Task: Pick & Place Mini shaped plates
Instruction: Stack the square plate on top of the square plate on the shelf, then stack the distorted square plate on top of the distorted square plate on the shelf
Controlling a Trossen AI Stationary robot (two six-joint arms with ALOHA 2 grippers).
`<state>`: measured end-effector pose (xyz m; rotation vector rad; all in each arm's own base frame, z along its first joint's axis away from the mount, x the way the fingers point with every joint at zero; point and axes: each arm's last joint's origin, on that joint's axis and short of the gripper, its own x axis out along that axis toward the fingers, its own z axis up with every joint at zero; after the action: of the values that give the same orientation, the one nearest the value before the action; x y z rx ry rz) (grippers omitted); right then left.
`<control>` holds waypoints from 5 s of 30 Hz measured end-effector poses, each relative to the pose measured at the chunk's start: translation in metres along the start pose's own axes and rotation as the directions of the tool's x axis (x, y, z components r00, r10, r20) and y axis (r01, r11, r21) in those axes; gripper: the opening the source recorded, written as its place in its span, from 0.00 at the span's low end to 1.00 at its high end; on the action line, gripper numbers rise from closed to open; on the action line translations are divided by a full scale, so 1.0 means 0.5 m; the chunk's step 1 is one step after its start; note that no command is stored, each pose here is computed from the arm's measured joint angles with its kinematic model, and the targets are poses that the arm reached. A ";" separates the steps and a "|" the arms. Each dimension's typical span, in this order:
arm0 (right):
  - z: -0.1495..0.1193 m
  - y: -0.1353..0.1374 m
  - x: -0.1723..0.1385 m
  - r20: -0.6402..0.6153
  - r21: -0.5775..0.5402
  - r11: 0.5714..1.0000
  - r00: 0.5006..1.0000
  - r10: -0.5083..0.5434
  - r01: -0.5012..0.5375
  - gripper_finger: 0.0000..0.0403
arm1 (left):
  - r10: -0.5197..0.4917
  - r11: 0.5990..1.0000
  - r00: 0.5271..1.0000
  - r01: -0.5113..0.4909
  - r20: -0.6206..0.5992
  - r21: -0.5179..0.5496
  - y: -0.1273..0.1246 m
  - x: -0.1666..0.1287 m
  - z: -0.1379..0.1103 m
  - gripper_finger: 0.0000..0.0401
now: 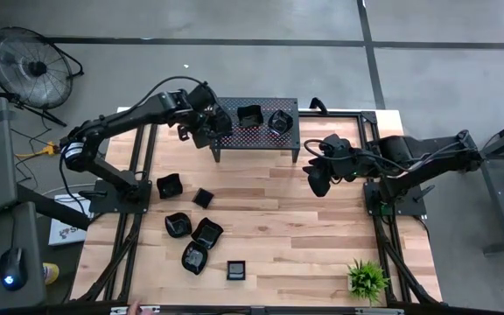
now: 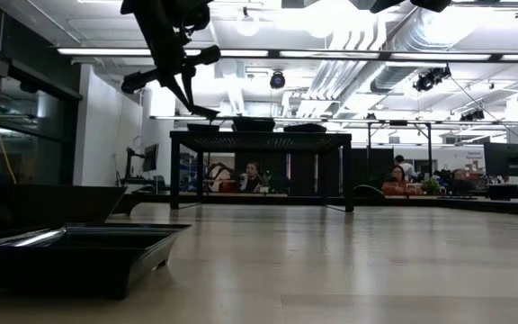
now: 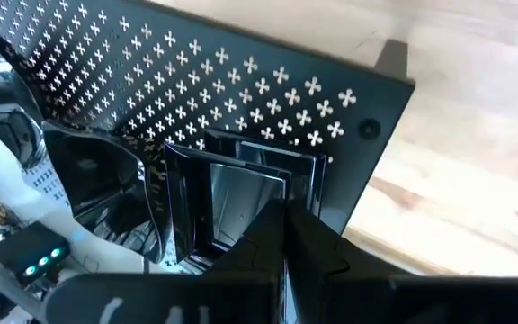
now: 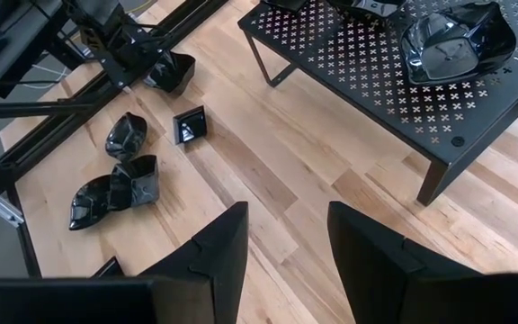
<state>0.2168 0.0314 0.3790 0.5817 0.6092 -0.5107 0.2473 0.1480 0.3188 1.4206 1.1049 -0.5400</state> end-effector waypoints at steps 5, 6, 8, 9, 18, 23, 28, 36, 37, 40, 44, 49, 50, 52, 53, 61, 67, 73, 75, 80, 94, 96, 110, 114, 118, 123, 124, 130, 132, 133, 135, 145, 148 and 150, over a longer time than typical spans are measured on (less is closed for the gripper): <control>0.000 0.000 0.000 -0.001 -0.001 1.000 1.000 0.000 0.000 0.37 | 0.002 1.000 1.000 -0.002 -0.012 -0.020 -0.004 0.000 -0.015 0.00; 0.000 0.000 0.000 -0.001 -0.001 1.000 1.000 0.000 0.000 0.37 | 0.001 1.000 1.000 -0.002 -0.011 -0.025 -0.005 0.001 -0.018 0.00; 0.000 0.000 0.000 -0.001 -0.001 1.000 1.000 0.000 0.000 0.37 | 0.012 0.999 1.000 -0.012 0.006 -0.033 -0.006 0.001 -0.024 0.00; 0.000 0.000 0.000 -0.001 -0.002 1.000 1.000 0.001 -0.001 0.37 | 0.018 0.999 1.000 -0.018 0.010 -0.029 -0.006 0.001 -0.026 0.00; 0.000 0.000 0.000 0.000 -0.001 1.000 1.000 -0.001 0.001 0.37 | 0.029 1.000 0.998 -0.029 0.051 -0.003 -0.007 0.001 -0.025 0.00; 0.000 0.000 0.000 0.002 0.007 1.000 1.000 -0.002 0.002 0.37 | 0.007 1.000 0.998 -0.008 0.060 0.018 -0.018 0.017 -0.021 0.00; 0.000 0.000 0.000 0.002 0.017 1.000 1.000 -0.002 0.002 0.37 | -0.009 1.000 0.998 0.007 0.059 0.018 -0.028 0.031 -0.017 0.00; 0.000 0.000 0.000 0.002 0.026 1.000 1.000 -0.002 0.002 0.37 | 0.047 0.999 0.998 -0.048 0.039 0.018 -0.017 0.031 -0.021 0.00; 0.000 0.000 0.000 0.002 0.026 1.000 1.000 -0.002 0.002 0.37 | 0.046 0.999 0.998 -0.047 0.043 0.018 -0.018 0.031 -0.021 0.00; 0.000 0.000 0.000 0.003 0.027 1.000 1.000 -0.002 0.002 0.37 | 0.046 0.999 0.997 -0.048 0.057 0.026 -0.018 0.031 -0.020 0.00; 0.000 0.000 0.000 0.007 0.028 1.000 1.000 -0.006 0.006 0.37 | 0.043 0.999 0.997 -0.044 0.060 0.026 -0.019 0.031 -0.019 0.00; 0.001 -0.001 0.000 0.011 0.028 1.000 1.000 -0.010 0.009 0.37 | 0.038 0.999 0.997 -0.040 0.064 0.027 -0.020 0.031 -0.019 0.00; 0.001 -0.001 0.000 0.011 0.028 1.000 1.000 -0.010 0.010 0.37 | 0.037 0.999 0.997 -0.038 0.064 0.026 -0.020 0.031 -0.019 0.00; 0.001 -0.001 0.000 0.013 0.028 1.000 1.000 -0.012 0.011 0.37 | 0.025 0.999 0.997 -0.027 0.069 0.026 -0.022 0.031 -0.018 0.00; 0.001 -0.001 0.000 0.013 0.028 1.000 1.000 -0.012 0.011 0.37 | 0.019 0.999 0.997 -0.021 0.073 0.026 -0.024 0.031 -0.017 0.00; 0.001 -0.001 0.000 0.019 0.028 0.999 1.000 -0.016 0.015 0.37 | 0.022 0.999 0.997 -0.024 0.072 0.025 -0.023 0.031 -0.018 0.00; 0.001 -0.001 0.000 0.019 0.035 0.999 1.000 -0.016 0.016 0.37 | 0.023 0.999 0.997 -0.025 0.073 0.025 -0.023 0.031 -0.018 0.01; 0.001 -0.001 0.000 0.017 0.035 0.999 1.000 -0.015 0.014 0.37 | 0.014 1.000 0.999 -0.015 0.049 0.022 -0.024 0.031 -0.019 0.07; 0.001 -0.001 0.000 0.017 0.035 0.999 1.000 -0.015 0.014 0.37 | 0.014 1.000 0.999 -0.015 0.049 0.021 -0.024 0.031 -0.019 0.09; 0.001 -0.001 0.001 0.016 0.035 0.999 1.000 -0.015 0.015 0.37 | 0.015 1.000 0.999 -0.014 0.048 -0.007 -0.023 0.031 -0.019 0.14; 0.001 -0.001 0.001 0.015 0.034 0.999 1.000 -0.015 0.014 0.37 | 0.017 0.997 0.999 -0.014 0.038 -0.082 -0.022 0.031 -0.020 0.25; 0.001 0.000 0.001 0.015 0.034 0.999 1.000 -0.014 0.014 0.37 | 0.014 0.995 1.000 -0.011 0.026 -0.094 -0.022 0.031 -0.021 0.27; 0.000 0.000 0.001 0.012 0.023 1.000 1.000 -0.012 0.011 0.37 | -0.031 0.908 0.994 -0.015 -0.103 -0.419 -0.038 -0.013 -0.014 0.31; 0.000 0.000 0.001 0.010 0.016 1.000 1.000 -0.010 0.010 0.37 | -0.050 0.839 0.996 0.000 -0.077 -0.545 -0.052 -0.041 0.001 0.31; 0.000 0.000 0.001 0.009 0.012 1.000 1.000 -0.009 0.009 0.37 | -0.094 0.747 0.996 0.065 -0.008 -0.662 -0.072 -0.067 0.020 0.31; 0.000 0.000 0.001 0.005 0.000 1.000 1.000 -0.007 0.007 0.37 | -0.180 0.633 0.981 0.173 0.074 -0.755 -0.091 -0.081 0.050 0.31; 0.000 0.000 0.001 0.005 -0.003 1.000 1.000 -0.007 0.007 0.37 | -0.197 0.609 0.977 0.188 0.082 -0.771 -0.092 -0.081 0.056 0.31; 0.000 0.000 0.001 0.005 -0.016 1.000 1.000 -0.007 0.007 0.37 | -0.263 0.488 0.957 0.238 0.119 -0.839 -0.098 -0.088 0.096 0.31; 0.000 0.000 0.001 0.006 -0.019 1.000 1.000 -0.007 0.007 0.37 | -0.275 0.461 0.955 0.230 0.109 -0.857 -0.098 -0.090 0.108 0.31; 0.000 0.000 0.001 0.006 -0.019 1.000 1.000 -0.007 0.007 0.37 | -0.281 0.450 0.954 0.225 0.102 -0.864 -0.098 -0.092 0.115 0.31; 0.000 0.000 0.001 0.005 -0.020 1.000 1.000 -0.007 0.007 0.37 | -0.289 0.435 0.952 0.225 0.101 -0.872 -0.100 -0.095 0.128 0.31; 0.000 0.000 0.001 0.001 -0.030 1.000 1.000 -0.004 0.004 0.37 | -0.253 0.280 0.954 0.230 0.159 -0.932 -0.195 -0.078 0.194 0.31; 0.000 0.000 0.001 0.001 -0.037 0.999 1.000 -0.003 0.003 0.37 | -0.254 0.200 0.952 0.223 0.170 -0.954 -0.229 -0.081 0.207 0.31; 0.000 0.000 0.001 0.001 -0.037 0.999 1.000 -0.004 0.004 0.37 | -0.246 0.164 0.953 0.220 0.176 -0.962 -0.246 -0.085 0.214 0.31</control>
<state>0.2170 0.0314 0.3788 0.5451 0.6174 -0.5021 0.1533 0.0160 0.2722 0.0533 1.3059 0.0807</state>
